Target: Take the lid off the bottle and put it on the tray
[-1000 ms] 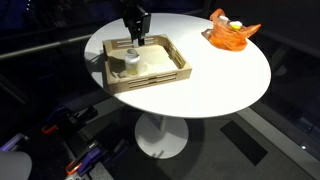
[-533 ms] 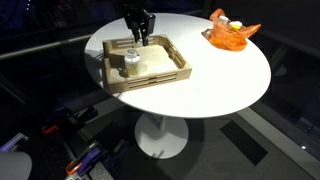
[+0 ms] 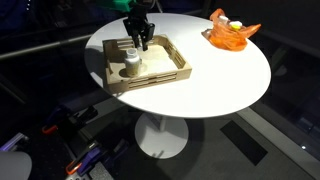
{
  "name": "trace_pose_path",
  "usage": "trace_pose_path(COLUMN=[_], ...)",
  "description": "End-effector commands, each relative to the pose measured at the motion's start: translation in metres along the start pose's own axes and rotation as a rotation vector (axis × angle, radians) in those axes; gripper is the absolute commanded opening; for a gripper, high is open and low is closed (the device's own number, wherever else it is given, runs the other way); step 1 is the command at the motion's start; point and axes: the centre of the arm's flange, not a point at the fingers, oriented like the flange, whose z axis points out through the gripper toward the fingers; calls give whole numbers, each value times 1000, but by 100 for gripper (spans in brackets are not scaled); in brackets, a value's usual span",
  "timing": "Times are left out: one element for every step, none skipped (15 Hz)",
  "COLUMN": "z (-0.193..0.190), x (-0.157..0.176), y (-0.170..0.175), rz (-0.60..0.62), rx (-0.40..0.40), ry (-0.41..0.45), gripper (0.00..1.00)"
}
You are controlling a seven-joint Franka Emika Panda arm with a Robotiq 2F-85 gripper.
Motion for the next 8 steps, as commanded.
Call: trace_pose_path(z=[11,15,19,22,25,29,32,35], x=[16,17,18,19,20,20,21,21], y=[-18,-23,-28,-32,-36,-38,-40,-42], rz=[-74,-89,-100,-109,-118,-125,-131,-136], rx=[4,2,2,-2,-3,-8,-9,-10], ry=[18,24,27,32,34,35,36,36], gripper=[19,19,19,19,19,19,19,19])
